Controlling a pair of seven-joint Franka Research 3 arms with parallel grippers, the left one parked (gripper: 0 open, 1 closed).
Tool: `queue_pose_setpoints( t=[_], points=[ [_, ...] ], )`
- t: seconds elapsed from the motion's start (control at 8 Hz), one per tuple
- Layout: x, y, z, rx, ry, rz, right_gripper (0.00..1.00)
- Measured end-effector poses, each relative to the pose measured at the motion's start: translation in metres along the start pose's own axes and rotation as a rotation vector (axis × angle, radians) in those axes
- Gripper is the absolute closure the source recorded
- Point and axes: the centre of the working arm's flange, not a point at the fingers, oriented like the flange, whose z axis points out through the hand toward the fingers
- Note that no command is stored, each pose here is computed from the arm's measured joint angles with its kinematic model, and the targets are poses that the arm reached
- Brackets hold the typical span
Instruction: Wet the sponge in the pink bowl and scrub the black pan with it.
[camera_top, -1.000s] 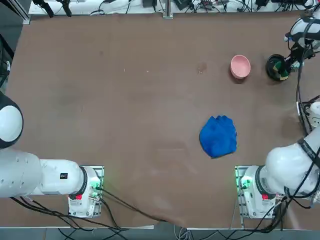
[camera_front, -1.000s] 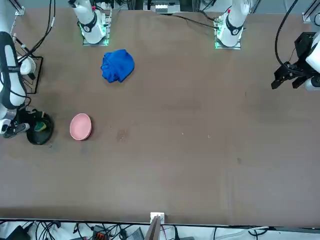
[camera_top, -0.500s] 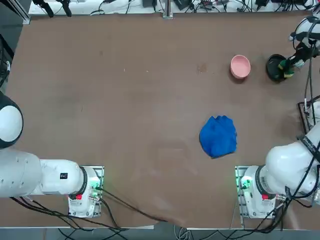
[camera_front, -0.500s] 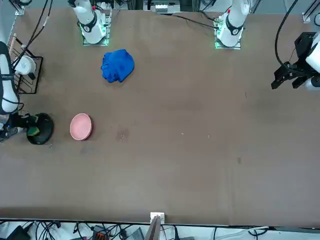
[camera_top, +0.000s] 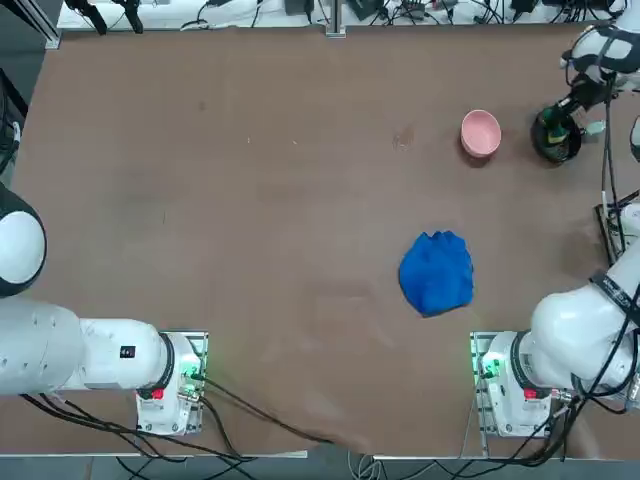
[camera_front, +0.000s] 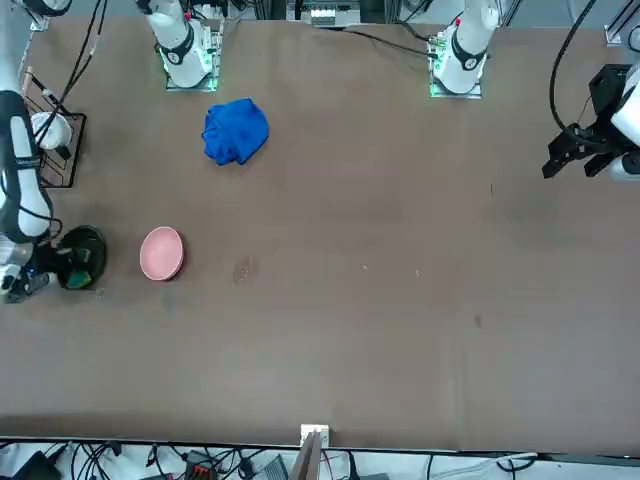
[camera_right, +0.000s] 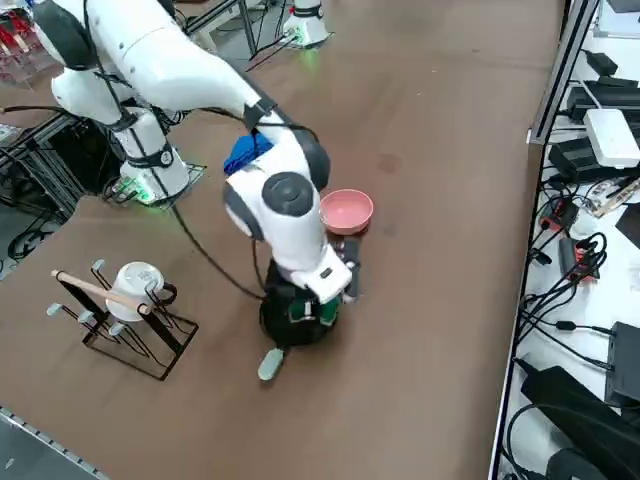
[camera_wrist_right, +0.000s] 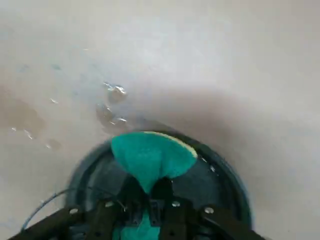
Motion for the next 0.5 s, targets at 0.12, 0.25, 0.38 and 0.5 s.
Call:
queue_pose_setpoints(
  t=[0.12,0.25,0.38,0.5],
  points=[
    [-0.002,-0.006,0.004,0.039,-0.037,-0.019,0.92],
    [-0.007,-0.007,0.007,0.068,-0.063,-0.049,0.92],
    [-0.015,-0.003,0.008,0.088,-0.077,-0.078,0.92],
    [-0.026,0.005,0.008,0.097,-0.082,-0.097,0.92]
  ],
)
